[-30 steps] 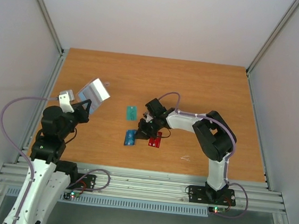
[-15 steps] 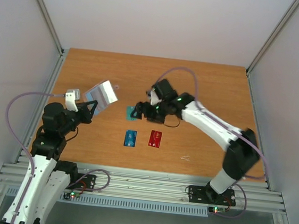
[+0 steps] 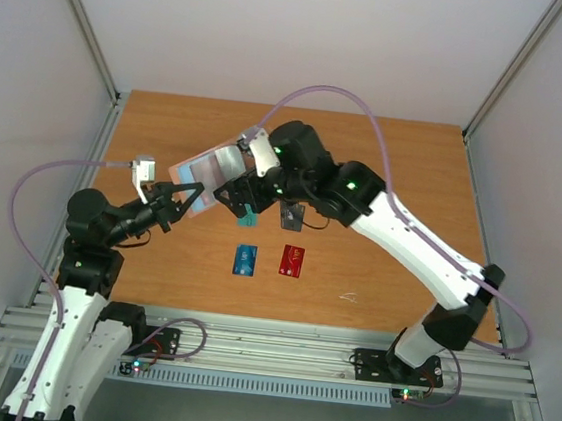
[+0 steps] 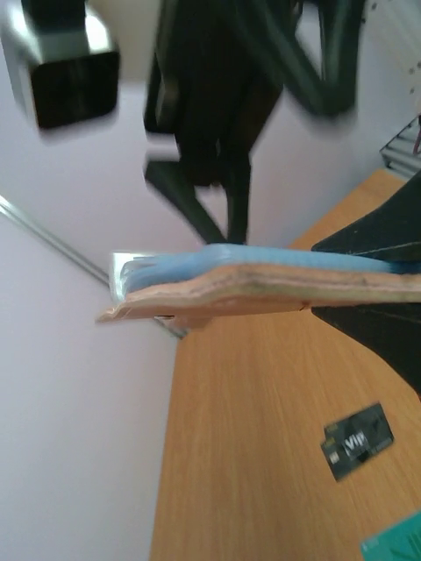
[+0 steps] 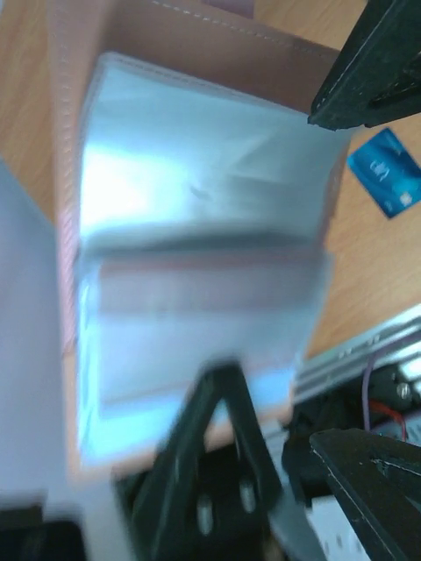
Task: Take the credit cards out of the card holder
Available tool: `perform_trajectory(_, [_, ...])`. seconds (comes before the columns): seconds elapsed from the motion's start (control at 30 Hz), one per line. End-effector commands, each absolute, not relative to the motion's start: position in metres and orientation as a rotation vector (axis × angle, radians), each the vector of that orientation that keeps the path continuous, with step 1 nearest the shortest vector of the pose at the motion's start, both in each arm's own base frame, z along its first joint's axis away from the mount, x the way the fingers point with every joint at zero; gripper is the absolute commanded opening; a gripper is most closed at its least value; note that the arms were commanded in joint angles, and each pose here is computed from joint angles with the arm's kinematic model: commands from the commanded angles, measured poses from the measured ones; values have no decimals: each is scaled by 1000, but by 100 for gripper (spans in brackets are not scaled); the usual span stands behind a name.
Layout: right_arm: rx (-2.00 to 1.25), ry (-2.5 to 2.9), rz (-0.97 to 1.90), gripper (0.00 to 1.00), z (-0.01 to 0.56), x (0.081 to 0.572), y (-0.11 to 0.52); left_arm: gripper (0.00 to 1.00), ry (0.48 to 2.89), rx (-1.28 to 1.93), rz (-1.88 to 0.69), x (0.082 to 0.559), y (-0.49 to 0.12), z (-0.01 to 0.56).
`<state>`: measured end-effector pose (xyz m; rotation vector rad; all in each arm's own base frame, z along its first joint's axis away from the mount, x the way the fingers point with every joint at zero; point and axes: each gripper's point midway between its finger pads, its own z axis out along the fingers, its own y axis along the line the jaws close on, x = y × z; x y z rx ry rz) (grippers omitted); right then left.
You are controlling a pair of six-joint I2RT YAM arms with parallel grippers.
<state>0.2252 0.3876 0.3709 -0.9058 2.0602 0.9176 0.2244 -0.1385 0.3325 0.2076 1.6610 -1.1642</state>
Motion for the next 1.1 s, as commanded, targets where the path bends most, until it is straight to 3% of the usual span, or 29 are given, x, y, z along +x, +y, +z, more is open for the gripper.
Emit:
perform_trajectory(0.0, [-988, 2118, 779, 92, 342, 242, 397, 0, 1522, 344, -1280, 209, -152, 376])
perform_trajectory(0.13, [-1032, 2110, 771, 84, 338, 246, 407, 0, 1515, 369, -1323, 211, -156, 380])
perform_trajectory(0.23, [-1038, 2096, 766, 57, 338, 250, 411, 0, 1518, 385, -1343, 211, -158, 381])
perform_trajectory(0.4, [-1023, 2105, 749, 30, 336, 253, 410, 0, 1522, 404, -1361, 208, -162, 380])
perform_trajectory(0.5, [-1011, 2125, 738, 2, 334, 253, 406, 5, 1524, 407, -1368, 204, -163, 377])
perform_trajectory(0.7, [-1014, 2146, 796, 1, 338, 245, 396, 10, 1528, 404, -1373, 204, -165, 373])
perform_trajectory(1.07, [-1133, 1989, 1186, 1, 370, 204, 394, 17, 1519, 424, -1376, 199, -167, 374])
